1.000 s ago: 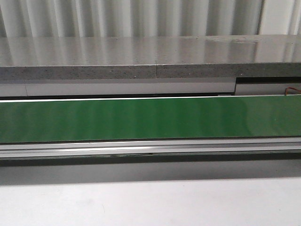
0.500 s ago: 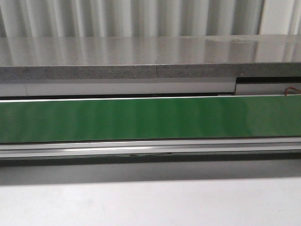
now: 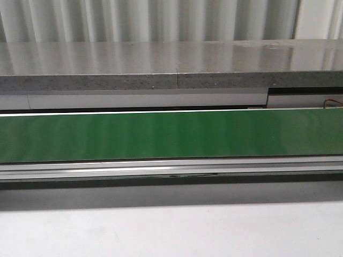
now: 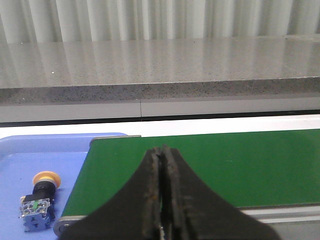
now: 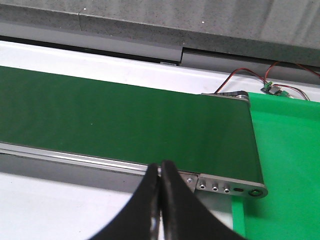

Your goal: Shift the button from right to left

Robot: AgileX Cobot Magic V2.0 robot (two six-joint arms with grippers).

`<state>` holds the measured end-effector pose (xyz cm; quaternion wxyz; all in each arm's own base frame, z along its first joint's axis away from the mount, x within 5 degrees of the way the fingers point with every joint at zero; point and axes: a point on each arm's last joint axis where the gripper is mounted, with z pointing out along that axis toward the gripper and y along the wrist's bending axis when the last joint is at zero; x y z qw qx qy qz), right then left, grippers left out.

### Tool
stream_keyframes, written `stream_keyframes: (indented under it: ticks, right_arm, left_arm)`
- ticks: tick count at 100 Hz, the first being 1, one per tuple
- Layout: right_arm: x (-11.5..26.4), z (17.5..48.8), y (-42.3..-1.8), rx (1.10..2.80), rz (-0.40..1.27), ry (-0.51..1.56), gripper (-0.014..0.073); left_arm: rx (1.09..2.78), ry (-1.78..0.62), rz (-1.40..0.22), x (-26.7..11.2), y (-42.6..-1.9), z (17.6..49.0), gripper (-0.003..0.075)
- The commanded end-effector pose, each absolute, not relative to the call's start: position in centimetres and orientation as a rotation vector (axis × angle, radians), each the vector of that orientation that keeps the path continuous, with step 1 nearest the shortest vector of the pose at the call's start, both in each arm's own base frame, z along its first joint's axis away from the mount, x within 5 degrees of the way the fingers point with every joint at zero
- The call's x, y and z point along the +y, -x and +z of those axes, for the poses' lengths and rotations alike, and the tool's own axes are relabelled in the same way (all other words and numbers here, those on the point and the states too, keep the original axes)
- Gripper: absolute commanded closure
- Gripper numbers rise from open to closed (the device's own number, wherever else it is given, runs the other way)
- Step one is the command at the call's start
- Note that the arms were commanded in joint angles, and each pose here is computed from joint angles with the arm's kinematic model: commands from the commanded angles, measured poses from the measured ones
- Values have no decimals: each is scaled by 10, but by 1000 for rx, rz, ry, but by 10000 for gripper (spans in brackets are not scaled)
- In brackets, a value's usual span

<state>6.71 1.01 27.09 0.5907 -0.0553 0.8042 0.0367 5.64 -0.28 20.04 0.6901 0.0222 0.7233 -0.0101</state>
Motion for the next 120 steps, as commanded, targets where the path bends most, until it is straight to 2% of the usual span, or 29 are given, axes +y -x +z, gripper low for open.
stream_keyframes:
  ticks: [1, 9, 120]
  right_arm:
    - [9, 285, -69, 1777, 68, 125, 662]
    - [9, 285, -69, 1781, 68, 125, 662]
    - [8, 285, -70, 1772, 35, 140, 662]
  left_arm:
    - [1492, -29, -30, -2, -55, 205, 741]
    - [1516, -27, -34, -2, -55, 198, 741]
    - [1516, -31, -30, -2, -55, 198, 741]
